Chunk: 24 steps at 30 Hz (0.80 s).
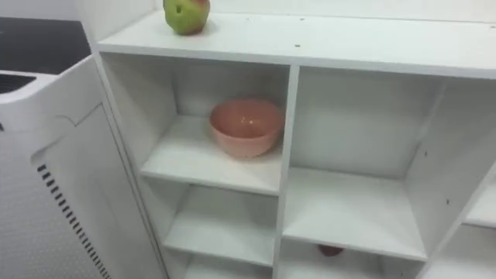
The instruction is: Arrange fruit in the closet
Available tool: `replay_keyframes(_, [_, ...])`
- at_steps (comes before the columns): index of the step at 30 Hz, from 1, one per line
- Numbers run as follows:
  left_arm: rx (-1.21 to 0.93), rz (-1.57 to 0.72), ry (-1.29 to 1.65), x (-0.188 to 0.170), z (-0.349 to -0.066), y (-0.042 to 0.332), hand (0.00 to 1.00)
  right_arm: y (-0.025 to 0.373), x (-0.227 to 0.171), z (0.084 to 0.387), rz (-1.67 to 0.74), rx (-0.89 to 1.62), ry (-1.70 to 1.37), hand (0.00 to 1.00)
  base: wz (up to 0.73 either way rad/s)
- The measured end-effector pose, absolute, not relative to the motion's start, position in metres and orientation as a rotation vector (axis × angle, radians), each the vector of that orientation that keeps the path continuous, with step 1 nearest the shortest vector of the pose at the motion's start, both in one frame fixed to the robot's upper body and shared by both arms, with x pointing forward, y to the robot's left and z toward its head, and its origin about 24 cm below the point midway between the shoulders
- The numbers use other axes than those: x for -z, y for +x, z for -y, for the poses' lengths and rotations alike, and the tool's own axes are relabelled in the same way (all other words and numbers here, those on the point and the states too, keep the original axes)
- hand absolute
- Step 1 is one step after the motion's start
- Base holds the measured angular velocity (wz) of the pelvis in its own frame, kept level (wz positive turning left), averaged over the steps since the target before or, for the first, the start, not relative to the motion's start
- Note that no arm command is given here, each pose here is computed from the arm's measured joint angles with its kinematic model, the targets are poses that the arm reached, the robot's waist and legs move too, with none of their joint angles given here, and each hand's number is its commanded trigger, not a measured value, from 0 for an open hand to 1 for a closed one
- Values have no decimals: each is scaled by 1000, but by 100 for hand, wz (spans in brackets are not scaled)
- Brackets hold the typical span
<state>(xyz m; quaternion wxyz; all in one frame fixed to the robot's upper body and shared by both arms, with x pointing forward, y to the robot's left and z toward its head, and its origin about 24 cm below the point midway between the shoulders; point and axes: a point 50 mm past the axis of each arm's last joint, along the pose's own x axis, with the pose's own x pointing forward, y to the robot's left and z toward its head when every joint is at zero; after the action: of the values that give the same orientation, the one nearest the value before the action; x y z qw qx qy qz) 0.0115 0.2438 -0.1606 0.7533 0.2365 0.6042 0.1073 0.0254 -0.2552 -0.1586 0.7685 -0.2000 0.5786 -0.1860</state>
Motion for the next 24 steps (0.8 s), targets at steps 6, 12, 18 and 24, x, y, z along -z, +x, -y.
replay_keyframes(6, [-294, -1384, 463, 163, -239, 3, 0, 4, 165, 246, -1382, 402, -299, 0, -9])
replay_keyframes(12, [-299, -1455, 398, 167, -232, -7, 0, -17, 168, 242, -1494, 412, -228, 0, -15])
replay_keyframes(18, [-288, -1466, 363, 168, -229, -9, 0, -25, 169, 242, -1540, 413, -184, 0, -12])
replay_keyframes(24, [-289, -1486, 312, 169, -229, -11, 0, -22, 170, 241, -1565, 410, -143, 0, -7])
